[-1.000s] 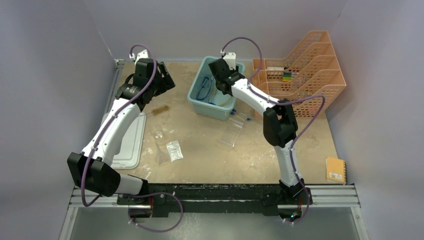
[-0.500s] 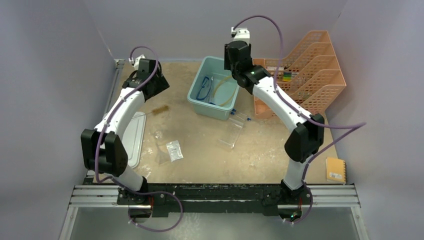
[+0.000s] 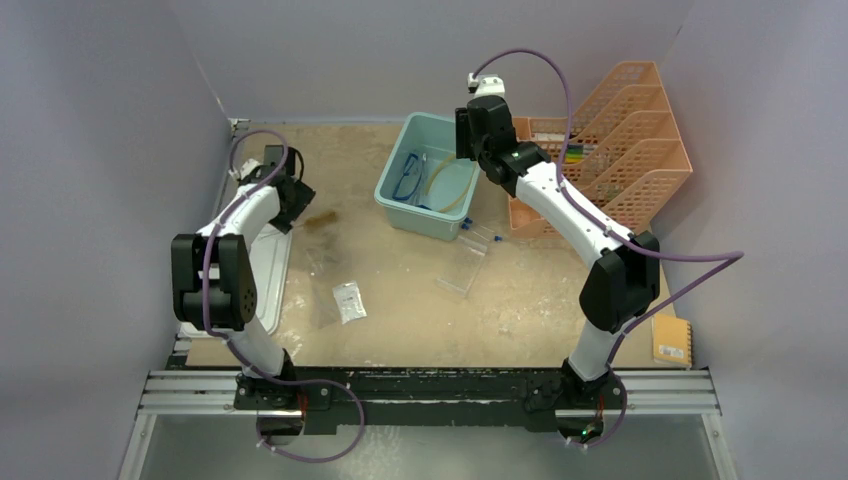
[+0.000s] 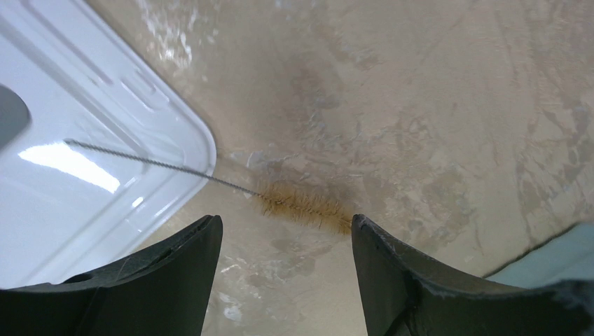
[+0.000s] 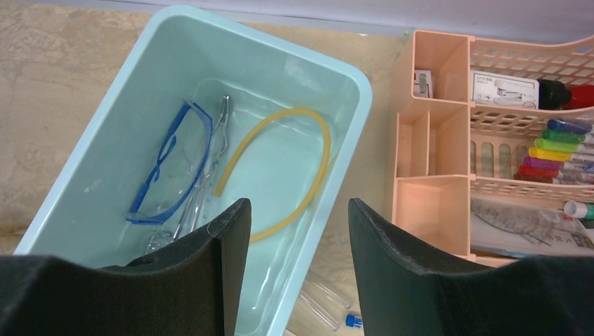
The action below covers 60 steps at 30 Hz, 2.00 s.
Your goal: Organize the chemistry lab equipment
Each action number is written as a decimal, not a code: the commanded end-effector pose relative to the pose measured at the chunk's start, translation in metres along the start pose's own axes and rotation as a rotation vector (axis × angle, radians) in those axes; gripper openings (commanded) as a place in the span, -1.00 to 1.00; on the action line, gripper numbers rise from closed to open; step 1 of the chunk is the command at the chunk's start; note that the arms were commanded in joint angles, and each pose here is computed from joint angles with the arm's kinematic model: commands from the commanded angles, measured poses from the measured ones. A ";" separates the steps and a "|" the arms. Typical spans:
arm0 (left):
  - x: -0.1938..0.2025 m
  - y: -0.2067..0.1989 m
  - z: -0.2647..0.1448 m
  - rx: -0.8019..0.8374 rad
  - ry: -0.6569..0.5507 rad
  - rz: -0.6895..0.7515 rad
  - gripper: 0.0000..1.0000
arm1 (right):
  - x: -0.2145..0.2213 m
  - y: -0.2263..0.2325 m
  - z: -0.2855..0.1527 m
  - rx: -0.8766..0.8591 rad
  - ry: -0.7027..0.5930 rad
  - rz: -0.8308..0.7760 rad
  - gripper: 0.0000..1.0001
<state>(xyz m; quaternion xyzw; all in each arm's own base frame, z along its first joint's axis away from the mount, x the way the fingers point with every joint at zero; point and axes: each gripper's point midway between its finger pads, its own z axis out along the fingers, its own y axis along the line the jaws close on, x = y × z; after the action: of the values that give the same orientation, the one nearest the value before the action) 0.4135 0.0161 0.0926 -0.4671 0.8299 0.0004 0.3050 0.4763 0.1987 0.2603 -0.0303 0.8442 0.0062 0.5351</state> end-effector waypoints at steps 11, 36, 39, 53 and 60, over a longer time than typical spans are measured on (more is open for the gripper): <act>-0.003 0.012 0.036 -0.092 -0.167 -0.394 0.31 | -0.016 -0.027 -0.001 0.054 -0.035 0.033 0.14; 0.006 0.015 0.070 -0.173 -0.193 -0.351 -1.00 | -0.029 -0.092 -0.009 0.239 -0.069 0.095 0.14; -0.011 -0.002 0.056 -0.122 -0.227 -0.319 -1.00 | -0.029 -0.093 -0.010 0.243 -0.072 0.095 0.14; -0.071 -0.124 -0.067 0.475 -0.278 0.022 -1.00 | -0.030 -0.089 -0.012 0.181 -0.064 0.110 0.15; -0.031 -0.221 -0.180 0.998 -0.156 0.328 -1.00 | -0.024 -0.095 -0.010 0.164 -0.040 0.170 0.15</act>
<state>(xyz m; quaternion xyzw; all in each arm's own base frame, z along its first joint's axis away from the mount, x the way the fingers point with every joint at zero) 0.5064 -0.0558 0.2267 -0.3211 0.7862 -0.1855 0.4943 0.4886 0.1091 0.2620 0.0583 0.8448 -0.0529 0.5293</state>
